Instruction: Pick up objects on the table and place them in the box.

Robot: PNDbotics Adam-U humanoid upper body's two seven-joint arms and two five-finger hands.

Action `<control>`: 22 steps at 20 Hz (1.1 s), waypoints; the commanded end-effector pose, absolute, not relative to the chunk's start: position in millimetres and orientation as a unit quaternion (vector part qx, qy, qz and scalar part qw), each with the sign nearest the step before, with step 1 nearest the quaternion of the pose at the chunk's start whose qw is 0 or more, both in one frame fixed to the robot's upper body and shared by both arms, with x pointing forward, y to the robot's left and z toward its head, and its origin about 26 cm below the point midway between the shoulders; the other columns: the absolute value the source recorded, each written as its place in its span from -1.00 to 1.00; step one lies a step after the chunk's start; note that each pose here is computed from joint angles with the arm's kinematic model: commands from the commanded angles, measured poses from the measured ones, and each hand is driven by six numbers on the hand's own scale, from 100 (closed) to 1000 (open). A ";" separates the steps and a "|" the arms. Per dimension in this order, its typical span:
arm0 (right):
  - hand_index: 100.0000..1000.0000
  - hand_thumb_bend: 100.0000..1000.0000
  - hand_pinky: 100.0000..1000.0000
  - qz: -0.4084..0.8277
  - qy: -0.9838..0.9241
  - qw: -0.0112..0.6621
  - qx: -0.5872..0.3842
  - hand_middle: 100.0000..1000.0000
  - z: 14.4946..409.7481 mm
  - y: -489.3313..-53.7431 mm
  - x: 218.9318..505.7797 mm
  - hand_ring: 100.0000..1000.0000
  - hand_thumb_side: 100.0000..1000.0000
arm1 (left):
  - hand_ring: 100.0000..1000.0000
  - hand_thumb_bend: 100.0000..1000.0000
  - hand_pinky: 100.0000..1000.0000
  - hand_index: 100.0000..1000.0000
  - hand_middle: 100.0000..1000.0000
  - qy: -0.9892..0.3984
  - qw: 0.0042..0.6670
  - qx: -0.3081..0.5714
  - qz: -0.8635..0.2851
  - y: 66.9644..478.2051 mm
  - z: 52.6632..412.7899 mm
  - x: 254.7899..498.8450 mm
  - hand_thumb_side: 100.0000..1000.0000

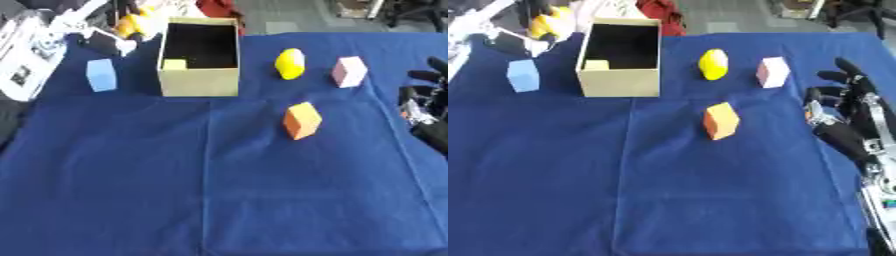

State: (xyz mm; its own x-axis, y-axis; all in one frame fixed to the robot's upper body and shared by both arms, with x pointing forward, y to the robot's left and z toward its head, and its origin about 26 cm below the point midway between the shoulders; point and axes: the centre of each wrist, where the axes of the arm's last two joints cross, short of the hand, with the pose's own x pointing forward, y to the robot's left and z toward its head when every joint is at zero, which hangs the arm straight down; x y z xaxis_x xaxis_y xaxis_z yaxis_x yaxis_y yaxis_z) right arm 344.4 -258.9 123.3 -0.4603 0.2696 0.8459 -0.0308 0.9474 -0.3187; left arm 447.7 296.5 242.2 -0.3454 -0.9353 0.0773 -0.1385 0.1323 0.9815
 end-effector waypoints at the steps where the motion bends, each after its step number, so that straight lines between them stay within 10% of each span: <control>1: 0.92 -0.90 0.40 0.153 -0.848 0.504 -0.064 0.53 131.5 -257.2 346.6 0.42 -0.62 | -0.21 -0.53 0.25 0.26 -0.19 -0.648 0.377 0.434 -0.499 291.0 240.8 461.6 -0.94; 8: 0.92 -0.92 0.40 0.155 -0.848 0.504 -0.056 0.53 131.3 -254.3 347.2 0.42 -0.62 | 0.41 0.11 0.54 0.77 0.48 -0.642 0.366 0.459 -0.493 280.6 227.6 475.7 -0.19; 10: 0.92 -0.93 0.40 0.155 -0.848 0.504 -0.056 0.52 131.3 -254.4 347.2 0.42 -0.61 | 0.46 0.04 0.57 0.82 0.56 -0.648 0.366 0.467 -0.477 283.2 227.8 476.2 0.06; 14: 0.92 -0.93 0.40 0.154 -0.847 0.505 -0.059 0.52 130.7 -256.1 347.0 0.42 -0.61 | 0.50 0.31 0.60 0.84 0.60 -0.683 0.368 0.462 -0.430 291.3 241.3 470.7 0.11; 22: 0.92 -0.96 0.40 0.152 -0.846 0.507 -0.066 0.50 129.8 -260.6 346.8 0.41 -0.60 | 0.45 0.14 0.60 0.75 0.52 -0.736 0.351 0.430 -0.387 318.9 303.2 430.6 0.00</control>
State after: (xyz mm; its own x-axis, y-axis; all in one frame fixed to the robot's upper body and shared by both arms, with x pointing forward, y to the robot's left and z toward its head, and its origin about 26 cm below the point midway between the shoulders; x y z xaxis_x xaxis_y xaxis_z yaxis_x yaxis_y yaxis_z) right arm 345.9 -254.3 122.3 -0.4611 0.2523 0.8507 -0.0612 0.9474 -0.3141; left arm 441.9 308.5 274.5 -0.3719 -0.9052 0.2055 -0.3182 0.3323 0.8879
